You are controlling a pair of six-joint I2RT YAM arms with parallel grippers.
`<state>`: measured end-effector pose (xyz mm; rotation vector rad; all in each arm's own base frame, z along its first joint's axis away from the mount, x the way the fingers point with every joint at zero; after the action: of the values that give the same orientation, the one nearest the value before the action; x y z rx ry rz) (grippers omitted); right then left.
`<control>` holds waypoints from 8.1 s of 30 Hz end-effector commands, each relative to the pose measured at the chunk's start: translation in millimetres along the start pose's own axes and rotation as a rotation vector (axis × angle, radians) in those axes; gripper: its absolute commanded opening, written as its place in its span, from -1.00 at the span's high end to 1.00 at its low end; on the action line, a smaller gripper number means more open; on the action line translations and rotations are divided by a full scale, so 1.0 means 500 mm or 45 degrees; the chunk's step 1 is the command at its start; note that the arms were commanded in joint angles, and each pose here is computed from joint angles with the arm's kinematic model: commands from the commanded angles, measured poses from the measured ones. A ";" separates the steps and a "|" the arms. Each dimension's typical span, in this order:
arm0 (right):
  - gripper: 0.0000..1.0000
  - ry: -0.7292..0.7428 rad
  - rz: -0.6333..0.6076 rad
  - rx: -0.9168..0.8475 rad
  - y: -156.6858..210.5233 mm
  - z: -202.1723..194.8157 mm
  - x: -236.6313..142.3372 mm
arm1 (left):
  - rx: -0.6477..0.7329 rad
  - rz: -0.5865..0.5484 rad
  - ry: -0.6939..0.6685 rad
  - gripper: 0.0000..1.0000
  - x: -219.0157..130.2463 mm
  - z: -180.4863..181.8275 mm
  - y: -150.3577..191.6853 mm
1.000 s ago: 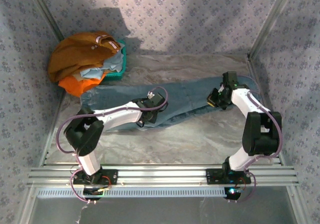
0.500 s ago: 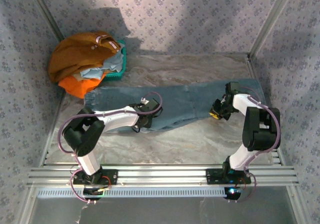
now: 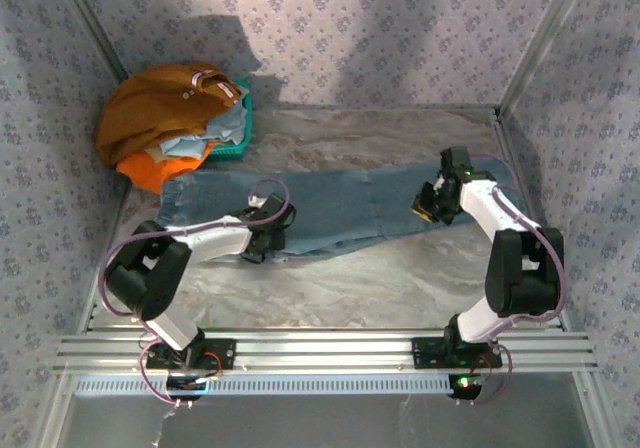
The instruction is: Fold and stack the trousers
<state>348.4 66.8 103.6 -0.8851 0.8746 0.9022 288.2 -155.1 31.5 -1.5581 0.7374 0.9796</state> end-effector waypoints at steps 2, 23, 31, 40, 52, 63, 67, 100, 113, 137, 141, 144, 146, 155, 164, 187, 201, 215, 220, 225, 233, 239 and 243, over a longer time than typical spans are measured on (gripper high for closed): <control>0.94 -0.002 0.029 -0.049 -0.007 0.057 0.029 | -0.127 0.138 -0.223 -0.07 0.004 0.141 0.064; 0.58 -0.013 0.180 0.013 0.000 0.002 0.078 | -0.389 -0.059 0.118 -0.19 -0.158 0.108 -0.090; 0.02 0.041 -0.085 0.101 -0.114 -0.079 -0.063 | -0.348 -0.047 0.105 -0.21 -0.102 0.061 -0.125; 0.10 0.096 -0.100 0.207 -0.215 -0.178 -0.057 | -0.408 0.047 0.047 -0.23 -0.023 0.088 -0.102; 0.16 0.143 0.097 0.375 -0.232 -0.303 0.053 | -0.516 0.126 0.064 -0.24 -0.015 0.138 -0.063; -0.08 0.247 -0.053 0.469 -0.180 -0.340 -0.067 | -0.498 0.092 0.208 -0.45 -0.087 0.114 -0.088; -0.15 0.224 -0.047 0.577 -0.141 -0.373 -0.060 | -0.506 0.105 0.247 -0.49 -0.084 0.109 -0.077; 1.00 0.144 -0.143 0.318 -0.220 -0.225 -0.047 | -0.462 0.082 0.233 -0.49 -0.114 0.118 -0.086; 1.00 0.021 -0.220 -0.334 -0.119 0.226 -0.107 | -0.510 -0.010 0.192 -0.50 -0.176 0.156 -0.117; 1.00 -0.180 0.109 -0.753 0.328 0.610 0.098 | -0.607 -0.052 0.170 -0.50 -0.179 0.203 -0.106; 1.00 -0.203 0.083 -0.774 0.342 0.636 0.088 | -0.605 -0.053 0.172 -0.49 -0.180 0.206 -0.108; 1.00 -0.239 0.060 -0.785 0.344 0.653 0.076 | -0.609 -0.056 0.171 -0.50 -0.179 0.209 -0.109; 1.00 -0.240 0.100 -0.813 0.363 0.658 0.098 | -0.618 -0.053 0.173 -0.50 -0.174 0.209 -0.106; -0.11 -0.418 0.380 -0.961 0.452 0.659 0.104 | -0.627 -0.018 0.192 -0.71 -0.160 0.202 -0.101; -0.20 -0.194 0.075 -0.751 0.190 0.462 -0.001 | -0.524 0.112 0.287 -0.80 -0.105 0.105 -0.138; -0.20 -0.218 0.440 -0.506 0.110 0.186 0.174 | -0.278 0.248 0.130 0.00 0.021 0.016 -0.106; 0.77 -0.362 0.483 -0.380 0.136 0.170 0.182 | -0.309 0.291 0.094 -0.02 0.047 0.053 -0.051; 1.00 0.292 0.240 -0.277 0.047 -0.030 0.043 | -0.380 0.161 0.127 -0.93 -0.069 0.087 -0.100; 1.00 0.523 0.106 -0.105 -0.016 -0.132 -0.046 | -0.493 0.081 0.078 -0.97 -0.103 0.149 -0.118; 1.00 0.647 -0.009 -0.004 -0.101 -0.202 -0.139 | -0.549 0.058 0.051 -0.98 -0.107 0.182 -0.118; 1.00 0.715 -0.099 -0.083 -0.183 -0.181 -0.209 | -0.540 0.163 0.058 -0.89 -0.051 0.167 -0.091; 1.00 0.523 -0.117 -0.223 -0.163 -0.053 -0.209 | -0.440 0.245 0.076 -0.53 -0.010 0.119 -0.077; 1.00 0.400 -0.143 -0.357 -0.126 0.063 -0.232 | -0.399 0.251 0.030 -0.25 0.008 0.111 -0.068</control>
<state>379.7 7.9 195.4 -1.3173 1.1053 0.7868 296.8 -86.5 33.4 -1.7857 0.7970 1.3139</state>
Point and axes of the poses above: each hand's point on the last joint's axis, 136 mm out from that joint toward the fingers, its own x axis out along the fingers, its own z axis along the line the jaws close on, y = z × x, the point moved 1 cm from there along -x, back along the fingers, and after that the axes turned 7 degrees about -x, right-handed, at the moved point
